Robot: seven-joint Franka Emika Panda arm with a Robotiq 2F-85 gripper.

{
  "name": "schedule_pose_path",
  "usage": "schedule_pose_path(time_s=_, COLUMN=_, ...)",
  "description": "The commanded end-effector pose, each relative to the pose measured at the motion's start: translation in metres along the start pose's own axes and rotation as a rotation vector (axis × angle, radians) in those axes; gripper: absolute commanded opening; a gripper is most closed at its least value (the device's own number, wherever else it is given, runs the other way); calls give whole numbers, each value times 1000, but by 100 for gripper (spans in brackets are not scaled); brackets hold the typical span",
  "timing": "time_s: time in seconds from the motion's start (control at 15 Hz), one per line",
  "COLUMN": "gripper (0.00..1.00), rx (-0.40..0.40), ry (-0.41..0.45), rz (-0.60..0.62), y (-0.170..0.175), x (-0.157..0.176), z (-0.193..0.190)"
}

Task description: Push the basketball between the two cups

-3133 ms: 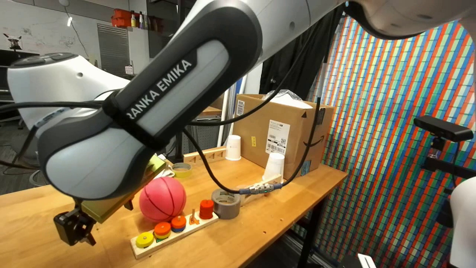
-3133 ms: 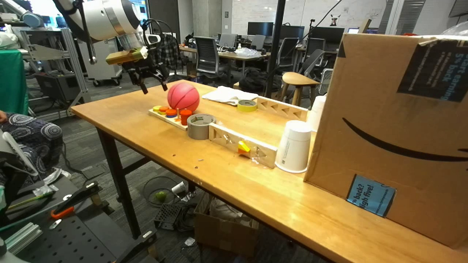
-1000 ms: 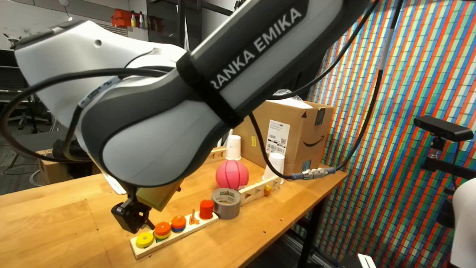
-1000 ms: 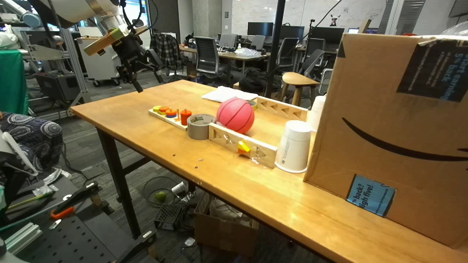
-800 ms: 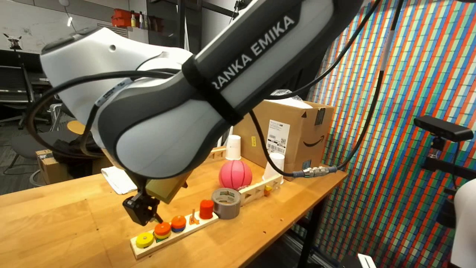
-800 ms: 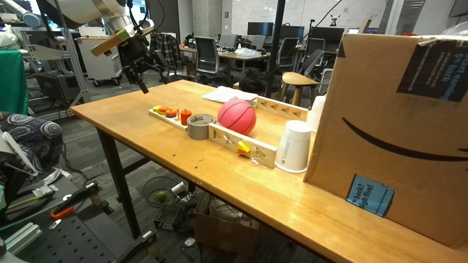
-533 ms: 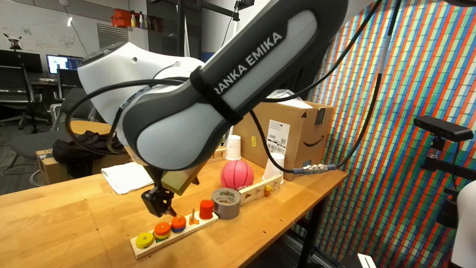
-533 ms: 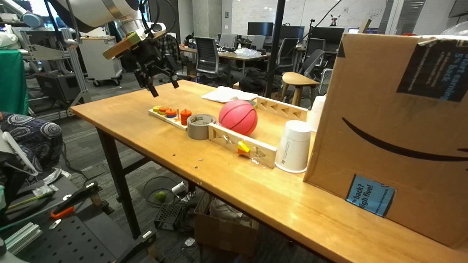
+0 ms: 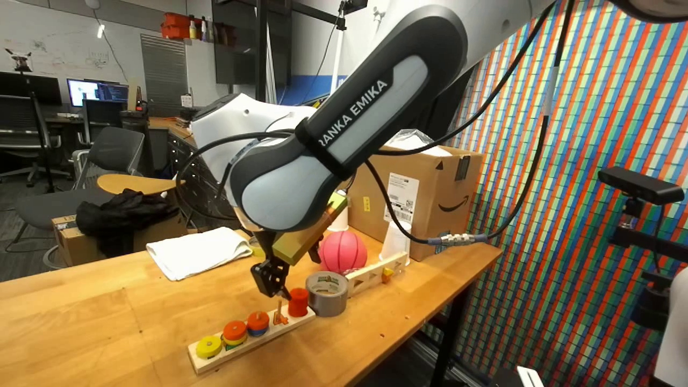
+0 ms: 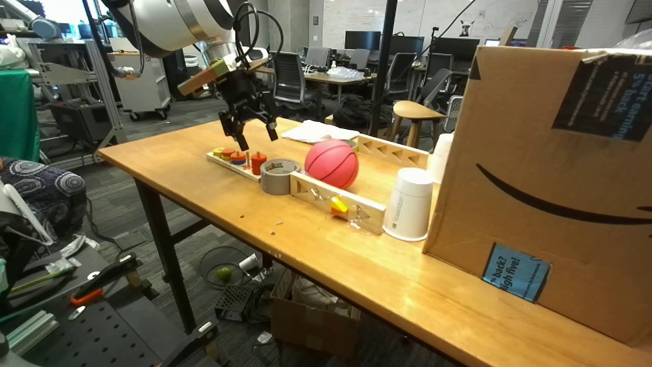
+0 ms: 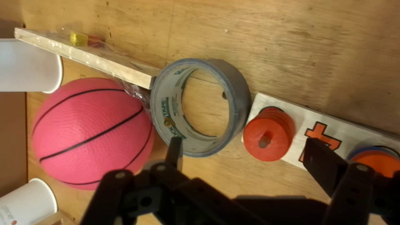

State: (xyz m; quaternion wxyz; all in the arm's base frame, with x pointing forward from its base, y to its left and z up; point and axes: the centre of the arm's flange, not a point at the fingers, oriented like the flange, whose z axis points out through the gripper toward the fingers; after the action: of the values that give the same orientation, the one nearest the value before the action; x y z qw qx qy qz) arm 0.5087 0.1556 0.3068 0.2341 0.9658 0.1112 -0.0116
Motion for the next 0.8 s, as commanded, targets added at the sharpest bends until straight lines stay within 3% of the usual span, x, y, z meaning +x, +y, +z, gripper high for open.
schedule_pose_path(time_s=0.0, gripper=100, rx=51, ry=-5, rz=36, y=30, x=2, z=-4)
schedule_pose_path(time_s=0.47, gripper=100, rx=165, ry=-38, rz=49, y=39, x=1, z=12)
schedule_pose_path(time_s=0.73, gripper=100, rx=246, ry=-15, rz=46, y=55, x=0, z=13)
